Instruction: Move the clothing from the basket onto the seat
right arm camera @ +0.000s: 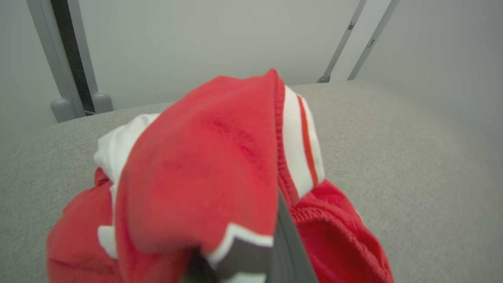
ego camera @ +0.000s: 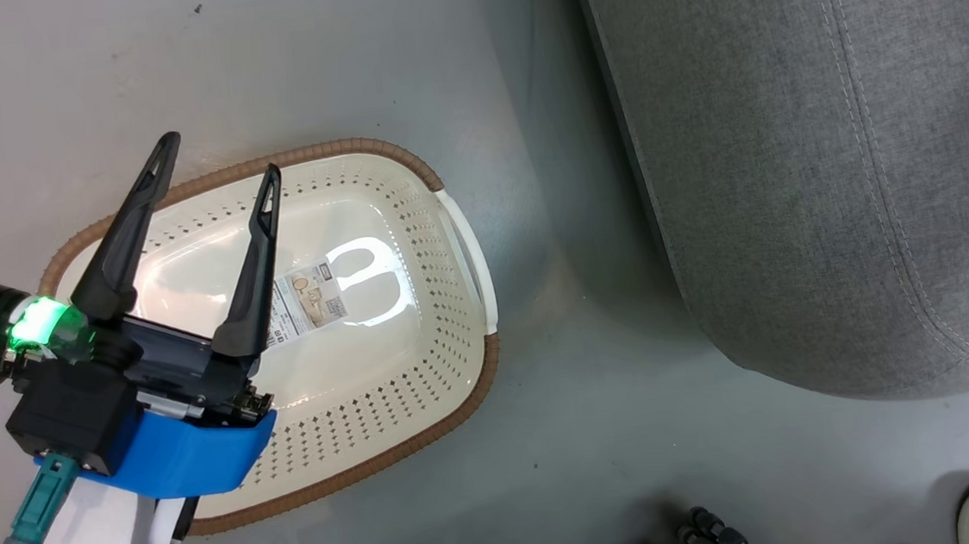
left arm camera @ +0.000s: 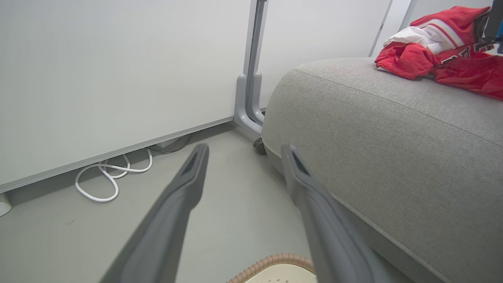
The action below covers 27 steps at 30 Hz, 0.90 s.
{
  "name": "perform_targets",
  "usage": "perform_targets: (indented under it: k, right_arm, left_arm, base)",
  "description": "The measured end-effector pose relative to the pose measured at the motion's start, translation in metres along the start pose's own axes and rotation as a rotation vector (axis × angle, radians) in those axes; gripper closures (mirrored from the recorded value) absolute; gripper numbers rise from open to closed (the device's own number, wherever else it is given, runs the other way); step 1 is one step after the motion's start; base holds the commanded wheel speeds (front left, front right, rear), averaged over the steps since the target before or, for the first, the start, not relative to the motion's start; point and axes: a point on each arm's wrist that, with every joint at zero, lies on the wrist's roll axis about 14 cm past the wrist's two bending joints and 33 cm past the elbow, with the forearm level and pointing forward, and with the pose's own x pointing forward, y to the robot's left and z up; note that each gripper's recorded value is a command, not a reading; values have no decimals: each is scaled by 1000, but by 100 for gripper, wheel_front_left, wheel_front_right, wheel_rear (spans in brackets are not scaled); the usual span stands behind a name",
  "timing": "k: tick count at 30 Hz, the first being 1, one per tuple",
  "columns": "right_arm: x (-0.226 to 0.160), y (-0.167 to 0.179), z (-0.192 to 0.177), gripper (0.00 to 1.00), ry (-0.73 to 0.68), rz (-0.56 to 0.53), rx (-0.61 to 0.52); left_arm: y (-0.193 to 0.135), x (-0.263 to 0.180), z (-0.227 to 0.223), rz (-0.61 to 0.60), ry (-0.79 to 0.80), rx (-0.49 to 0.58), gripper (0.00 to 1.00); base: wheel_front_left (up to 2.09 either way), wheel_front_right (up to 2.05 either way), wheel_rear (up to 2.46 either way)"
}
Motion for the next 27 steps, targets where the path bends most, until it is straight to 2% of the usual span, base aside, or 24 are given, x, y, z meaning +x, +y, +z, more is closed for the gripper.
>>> perform_targets:
  k: [1, 2, 12, 20, 27]
  right_arm:
    - [-1, 1, -5, 68, 12, 2, -3]
    - [-2, 2, -9, 0, 23, 4, -6]
    - [-13, 1, 1, 0, 10, 20, -11]
    - [-45, 3, -3, 0, 24, 67, 3]
    - [-83, 14, 5, 0, -18, 128, 86]
  left_arm:
    - [0, -1, 0, 0, 1, 2, 0]
    - [0, -1, 1, 3, 2, 3, 0]
    - [-4, -3, 24, 28, -22, 25, 0]
    - [-17, -10, 57, 61, -59, 26, 0]
    - [-27, -33, 85, 130, -85, -3, 0]
  base:
    - [0, 0, 0]
    - [0, 0, 0]
    - [0, 0, 0]
    - [0, 0, 0]
    - [0, 0, 0]
